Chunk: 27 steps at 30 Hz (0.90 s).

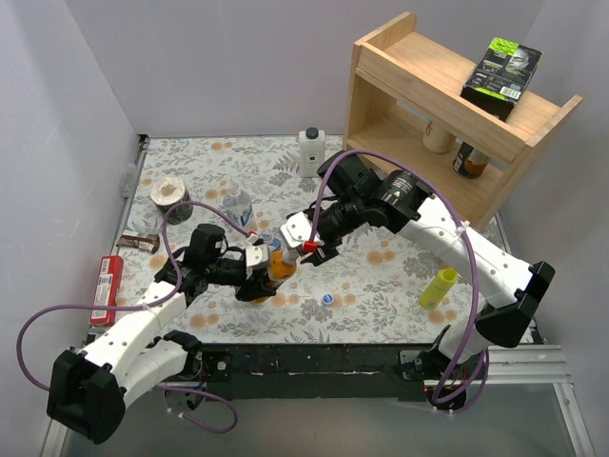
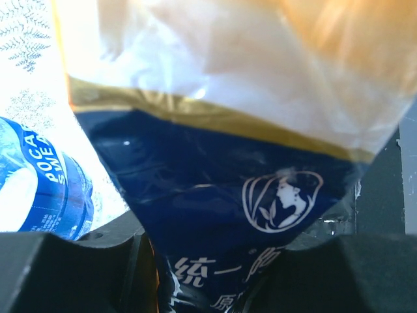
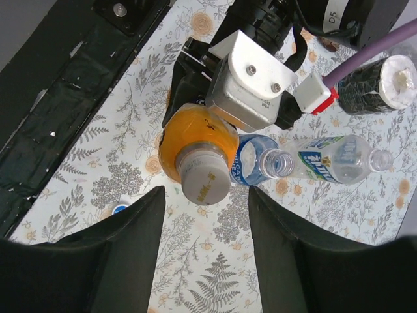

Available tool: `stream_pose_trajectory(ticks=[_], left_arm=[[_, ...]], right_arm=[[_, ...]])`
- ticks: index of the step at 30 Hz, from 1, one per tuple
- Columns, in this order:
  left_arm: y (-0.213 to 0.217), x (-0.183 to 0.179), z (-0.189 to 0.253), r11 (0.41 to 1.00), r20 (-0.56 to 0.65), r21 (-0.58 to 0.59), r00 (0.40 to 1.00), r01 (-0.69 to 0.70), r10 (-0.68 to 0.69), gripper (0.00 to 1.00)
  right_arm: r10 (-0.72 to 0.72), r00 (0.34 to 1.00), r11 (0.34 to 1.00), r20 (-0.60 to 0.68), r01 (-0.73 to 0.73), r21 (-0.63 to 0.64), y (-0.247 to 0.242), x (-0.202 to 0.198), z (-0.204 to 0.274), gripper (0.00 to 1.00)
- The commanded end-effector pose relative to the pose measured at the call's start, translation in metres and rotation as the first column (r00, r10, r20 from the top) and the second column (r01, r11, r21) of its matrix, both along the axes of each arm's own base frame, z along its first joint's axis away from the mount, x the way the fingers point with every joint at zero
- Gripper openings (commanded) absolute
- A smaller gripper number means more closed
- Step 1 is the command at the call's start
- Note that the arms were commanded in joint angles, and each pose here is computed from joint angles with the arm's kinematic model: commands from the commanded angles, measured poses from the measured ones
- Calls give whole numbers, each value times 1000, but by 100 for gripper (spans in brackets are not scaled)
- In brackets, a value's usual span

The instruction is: Screw on the bottle caps

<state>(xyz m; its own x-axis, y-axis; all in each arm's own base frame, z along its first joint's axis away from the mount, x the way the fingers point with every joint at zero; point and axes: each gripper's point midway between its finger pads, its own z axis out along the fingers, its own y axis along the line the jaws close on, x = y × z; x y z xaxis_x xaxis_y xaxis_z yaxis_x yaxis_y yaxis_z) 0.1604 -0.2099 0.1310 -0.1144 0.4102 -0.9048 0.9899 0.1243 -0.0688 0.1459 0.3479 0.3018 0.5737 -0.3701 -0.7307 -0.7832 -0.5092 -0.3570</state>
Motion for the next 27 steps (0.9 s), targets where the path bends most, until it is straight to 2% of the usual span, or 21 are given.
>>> stream_pose_trajectory(ticks=[1,6,14,18,19,21,22,27], left_arm=[[-5,4,17,999,41,-28,999,35,-34,0],[-6,5,17,999,50,-27,998,43,-41,0],[-6,6,16,999,49,-27,998,45,-44,0],[-6,22,23,998,98,-44,994,-36,40,0],[-7,24,27,996,84,-61,994,-71,76,0],[-5,34,37,985,138,-99,979,-140,153,0],[-3,37,40,975,114,-115,973,-188,201,0],[2,46,53,940,103,-156,942,-302,320,0]], right_arm=[[51,998,998,38,-52,32,7,-2,5,60],[83,997,997,4,-83,6,8,-9,-1,54],[86,996,996,-26,-87,-19,11,-11,-5,31],[-58,991,996,-123,50,-69,22,3,-14,23],[-136,972,988,-190,120,-97,24,5,-11,19],[-219,937,972,-270,185,-146,30,10,-18,16],[-287,894,954,-344,235,-186,30,8,-16,13],[-428,785,900,-448,326,-289,33,9,-30,1]])
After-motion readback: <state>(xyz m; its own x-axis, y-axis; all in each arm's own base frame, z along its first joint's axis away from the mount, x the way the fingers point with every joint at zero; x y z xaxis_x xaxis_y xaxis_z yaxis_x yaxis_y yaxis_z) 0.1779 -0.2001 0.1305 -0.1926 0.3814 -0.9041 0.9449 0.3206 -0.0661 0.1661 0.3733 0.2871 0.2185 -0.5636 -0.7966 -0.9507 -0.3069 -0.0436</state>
